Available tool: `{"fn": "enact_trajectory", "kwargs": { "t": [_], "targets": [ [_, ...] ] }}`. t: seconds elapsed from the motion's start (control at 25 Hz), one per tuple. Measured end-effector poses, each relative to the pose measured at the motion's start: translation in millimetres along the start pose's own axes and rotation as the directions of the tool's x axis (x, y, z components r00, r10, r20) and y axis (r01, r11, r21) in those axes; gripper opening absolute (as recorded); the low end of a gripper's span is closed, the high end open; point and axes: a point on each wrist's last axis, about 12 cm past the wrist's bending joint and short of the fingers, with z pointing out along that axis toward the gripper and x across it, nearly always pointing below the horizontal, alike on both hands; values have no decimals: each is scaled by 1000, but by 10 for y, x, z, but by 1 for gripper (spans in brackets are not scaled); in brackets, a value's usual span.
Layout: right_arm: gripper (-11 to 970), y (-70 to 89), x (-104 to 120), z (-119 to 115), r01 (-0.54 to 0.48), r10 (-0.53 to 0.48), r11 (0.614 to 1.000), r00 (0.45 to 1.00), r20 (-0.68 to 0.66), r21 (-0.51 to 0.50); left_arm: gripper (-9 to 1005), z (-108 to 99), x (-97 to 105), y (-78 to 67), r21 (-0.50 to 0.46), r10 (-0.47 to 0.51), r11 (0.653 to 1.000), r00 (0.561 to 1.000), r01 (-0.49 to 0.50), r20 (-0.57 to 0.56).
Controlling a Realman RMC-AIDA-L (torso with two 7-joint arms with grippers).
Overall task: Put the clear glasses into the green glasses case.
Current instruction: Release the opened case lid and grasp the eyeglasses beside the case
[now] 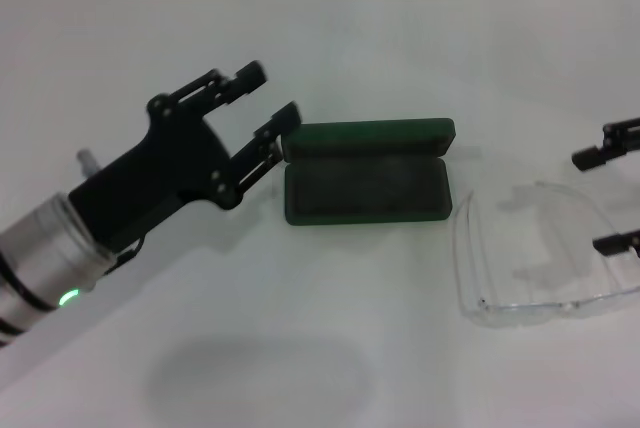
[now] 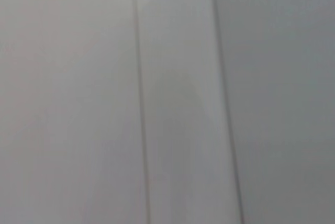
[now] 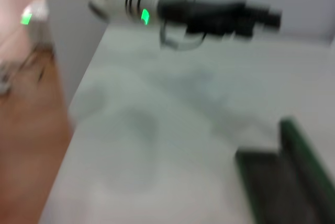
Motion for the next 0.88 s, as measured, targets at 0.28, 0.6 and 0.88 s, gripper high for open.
{"fn": "enact_trajectory", "kwargs": {
  "t": [0.28, 0.6, 0.88],
  "targets": [
    [774, -147, -322, 359, 25, -75, 986, 950, -302, -166, 503, -203, 152, -72, -105, -28, 994, 999, 26, -18],
    [772, -96, -471, 803, 25, -153, 963, 871, -468, -269, 765, -241, 163, -124, -108, -44, 993, 999, 43, -1],
    [770, -63, -464, 1003, 36, -193, 959, 812, -551, -282, 881, -239, 196, -136, -110, -59, 992, 998, 58, -13]
  ]
}}
